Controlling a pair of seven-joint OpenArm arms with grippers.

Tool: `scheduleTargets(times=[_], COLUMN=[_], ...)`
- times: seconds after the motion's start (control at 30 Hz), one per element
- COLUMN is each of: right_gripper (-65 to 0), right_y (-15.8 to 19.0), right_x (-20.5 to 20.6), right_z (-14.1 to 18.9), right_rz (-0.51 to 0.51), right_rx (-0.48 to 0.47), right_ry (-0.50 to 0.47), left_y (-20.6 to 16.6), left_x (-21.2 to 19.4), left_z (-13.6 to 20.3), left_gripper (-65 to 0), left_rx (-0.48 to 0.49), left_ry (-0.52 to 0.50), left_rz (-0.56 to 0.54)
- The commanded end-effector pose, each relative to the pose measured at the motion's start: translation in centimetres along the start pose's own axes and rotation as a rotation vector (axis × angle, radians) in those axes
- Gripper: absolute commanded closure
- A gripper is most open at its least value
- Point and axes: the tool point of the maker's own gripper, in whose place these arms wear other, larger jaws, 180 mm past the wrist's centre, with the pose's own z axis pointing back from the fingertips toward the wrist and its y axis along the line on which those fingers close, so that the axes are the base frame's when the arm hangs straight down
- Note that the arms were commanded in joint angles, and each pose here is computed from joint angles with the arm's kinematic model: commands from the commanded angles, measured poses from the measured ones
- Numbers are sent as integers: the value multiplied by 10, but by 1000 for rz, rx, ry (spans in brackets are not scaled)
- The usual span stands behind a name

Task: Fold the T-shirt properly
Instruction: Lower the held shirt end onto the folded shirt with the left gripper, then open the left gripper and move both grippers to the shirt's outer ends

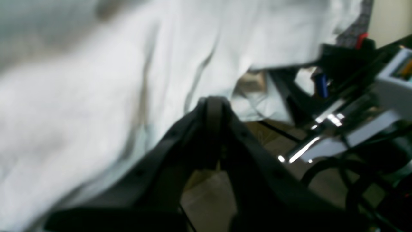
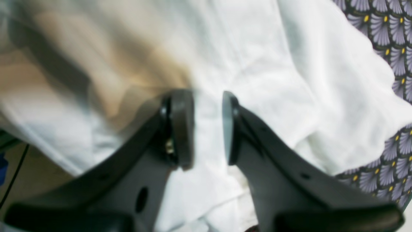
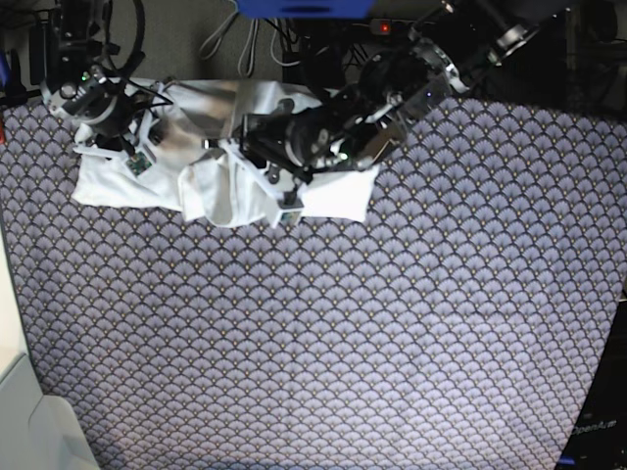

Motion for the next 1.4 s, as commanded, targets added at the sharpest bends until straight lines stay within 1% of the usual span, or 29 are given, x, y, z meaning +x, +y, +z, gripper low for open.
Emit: scheduleTargets(times=[0.0,0.1,0.2,0.33,0.43,0.57,0.7,0.8,0.87,1.0,1.1,1.17,1.3,1.37], right_gripper=[-140,-140,-140,-140,-140,-140,-140,-140,-140,-140,-142,-142,-142,-142], right_y=[-9,-11,-12,-16,-20,-24,-29,-39,-46,-71,-83,-85,-89,-89], right_x=[0,0,1,5,5,4,10,13,13,14,21,25,17,15], right_z=[3,4,5,5,6,8,7,9,12,25,38,45,51,57], right_rz=[11,8,12,15,12,10,12,26,25,0,2,9,6,11], right_rx=[-26,-31,-35,-44,-55,-65,-76,-96,-113,-187,-236,-254,-277,-287], right_ry=[5,4,0,-8,-6,-8,-18,-19,-20,-33,-59,-64,1,30], left_y=[-14,-14,-4,45,85,112,146,171,179,173,153,133,98,96], left_x=[7,22,39,50,40,25,9,3,0,3,12,22,36,42], left_z=[9,29,52,72,73,61,43,33,30,31,38,48,73,84], left_gripper=[-1,-1,-1,-1,-1,-1,-1,-1,-1,-1,-1,-1,-1,-1], left_rx=[-45,-71,-82,-10,66,133,221,284,305,286,235,186,96,88], left_ry=[-20,-88,-168,-237,-229,-172,-105,-68,-54,-61,-91,-133,-217,-250], left_rz=[-13,-7,37,150,237,288,350,395,409,404,371,330,259,244])
